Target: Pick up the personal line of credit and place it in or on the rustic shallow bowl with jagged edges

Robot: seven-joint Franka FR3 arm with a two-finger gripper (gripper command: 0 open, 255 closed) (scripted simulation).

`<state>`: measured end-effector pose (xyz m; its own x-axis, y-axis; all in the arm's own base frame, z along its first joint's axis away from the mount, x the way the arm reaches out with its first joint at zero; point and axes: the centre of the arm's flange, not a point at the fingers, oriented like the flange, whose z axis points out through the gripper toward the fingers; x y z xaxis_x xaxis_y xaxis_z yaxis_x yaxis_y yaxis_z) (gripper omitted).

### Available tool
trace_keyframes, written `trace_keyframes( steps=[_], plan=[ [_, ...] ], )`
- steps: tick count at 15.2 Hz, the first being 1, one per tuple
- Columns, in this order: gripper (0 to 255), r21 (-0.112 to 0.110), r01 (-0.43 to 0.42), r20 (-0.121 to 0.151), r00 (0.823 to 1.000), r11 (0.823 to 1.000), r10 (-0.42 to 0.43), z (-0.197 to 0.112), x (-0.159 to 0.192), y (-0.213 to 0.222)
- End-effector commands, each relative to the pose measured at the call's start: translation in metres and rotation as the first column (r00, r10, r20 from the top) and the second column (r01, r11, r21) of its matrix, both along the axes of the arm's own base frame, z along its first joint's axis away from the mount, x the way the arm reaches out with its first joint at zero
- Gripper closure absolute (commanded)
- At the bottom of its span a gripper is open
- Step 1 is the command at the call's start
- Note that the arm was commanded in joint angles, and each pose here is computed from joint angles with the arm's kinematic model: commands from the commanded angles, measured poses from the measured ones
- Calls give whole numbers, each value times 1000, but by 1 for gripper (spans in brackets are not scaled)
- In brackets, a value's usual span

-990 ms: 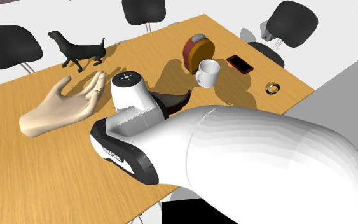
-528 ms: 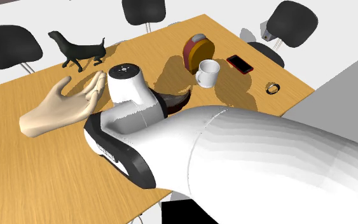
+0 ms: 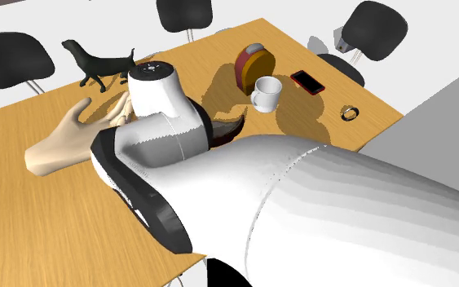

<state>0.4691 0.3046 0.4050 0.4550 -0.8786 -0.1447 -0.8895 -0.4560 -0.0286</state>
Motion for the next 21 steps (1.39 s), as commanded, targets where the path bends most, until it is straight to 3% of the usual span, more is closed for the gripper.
trace_keyframes(
  steps=[1,19,21],
  plan=[
    [255,0,0,-1,1000,1000,0,10,0,0],
    [255,0,0,-1,1000,1000,0,102,0,0],
    [255,0,0,-1,1000,1000,0,104,24,-9]
  ],
)
